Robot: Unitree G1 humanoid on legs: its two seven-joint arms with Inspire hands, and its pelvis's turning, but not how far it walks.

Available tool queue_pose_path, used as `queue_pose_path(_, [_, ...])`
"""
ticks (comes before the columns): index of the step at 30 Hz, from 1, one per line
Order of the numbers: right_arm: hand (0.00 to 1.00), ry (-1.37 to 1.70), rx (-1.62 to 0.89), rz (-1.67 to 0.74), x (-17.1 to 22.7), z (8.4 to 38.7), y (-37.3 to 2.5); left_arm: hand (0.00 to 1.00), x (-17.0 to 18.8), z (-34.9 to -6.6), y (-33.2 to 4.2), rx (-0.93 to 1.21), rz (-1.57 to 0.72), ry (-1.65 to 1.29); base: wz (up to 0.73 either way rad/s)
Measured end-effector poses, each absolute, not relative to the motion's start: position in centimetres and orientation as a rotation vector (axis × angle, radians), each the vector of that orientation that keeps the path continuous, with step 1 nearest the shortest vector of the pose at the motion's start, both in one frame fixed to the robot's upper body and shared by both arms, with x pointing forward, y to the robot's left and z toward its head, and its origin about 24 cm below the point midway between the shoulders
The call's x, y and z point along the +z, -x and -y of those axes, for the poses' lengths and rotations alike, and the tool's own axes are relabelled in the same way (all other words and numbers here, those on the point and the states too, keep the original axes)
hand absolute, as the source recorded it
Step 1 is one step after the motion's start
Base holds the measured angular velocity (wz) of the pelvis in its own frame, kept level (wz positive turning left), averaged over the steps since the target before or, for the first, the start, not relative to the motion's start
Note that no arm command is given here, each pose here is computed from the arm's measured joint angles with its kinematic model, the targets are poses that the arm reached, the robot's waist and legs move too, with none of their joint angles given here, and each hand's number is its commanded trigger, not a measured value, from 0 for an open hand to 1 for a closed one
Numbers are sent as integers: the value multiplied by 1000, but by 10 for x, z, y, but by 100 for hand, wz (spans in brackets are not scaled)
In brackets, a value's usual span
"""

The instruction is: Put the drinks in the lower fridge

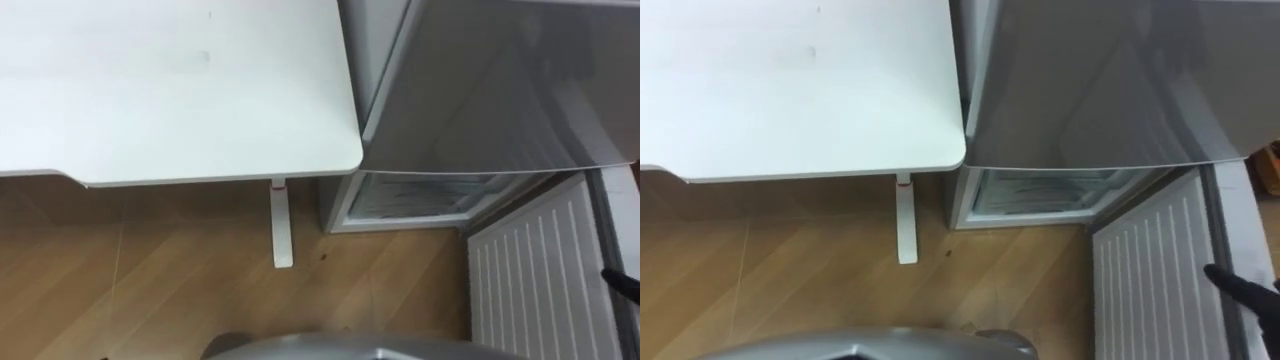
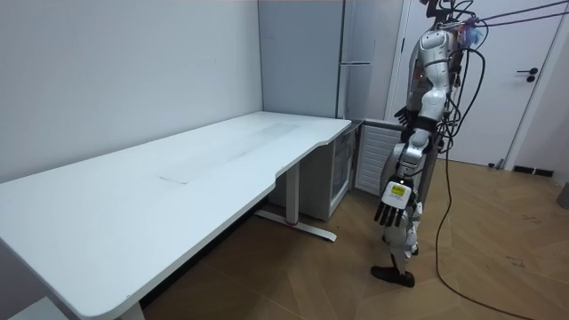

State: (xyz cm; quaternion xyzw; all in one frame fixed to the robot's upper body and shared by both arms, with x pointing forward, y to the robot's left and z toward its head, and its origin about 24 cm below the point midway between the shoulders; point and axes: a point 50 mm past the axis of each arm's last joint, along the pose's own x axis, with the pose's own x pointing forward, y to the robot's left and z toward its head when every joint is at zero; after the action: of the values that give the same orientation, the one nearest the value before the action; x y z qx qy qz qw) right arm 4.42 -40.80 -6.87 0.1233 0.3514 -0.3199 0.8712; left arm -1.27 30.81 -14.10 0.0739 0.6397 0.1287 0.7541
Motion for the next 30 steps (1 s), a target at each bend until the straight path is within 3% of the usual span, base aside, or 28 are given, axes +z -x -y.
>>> queue_pose_path(14, [0,-472,-440,-527,-93,341,-46,0,-151,-284,8,215,-1383,-132,-10])
queue_pose_path(22, [0,-570,-168,-441,-94,295,-117,0,-156,-266,16,190,-1404,-84,6])
queue_pose_path(26, [0,-619,-84,-453,-94,280,-124,0,-157,-265,18,193,-1408,-76,16])
queue_pose_path(30, [0,-625,20,-642,-109,260,-109,0,-157,-264,16,193,-1413,-72,0])
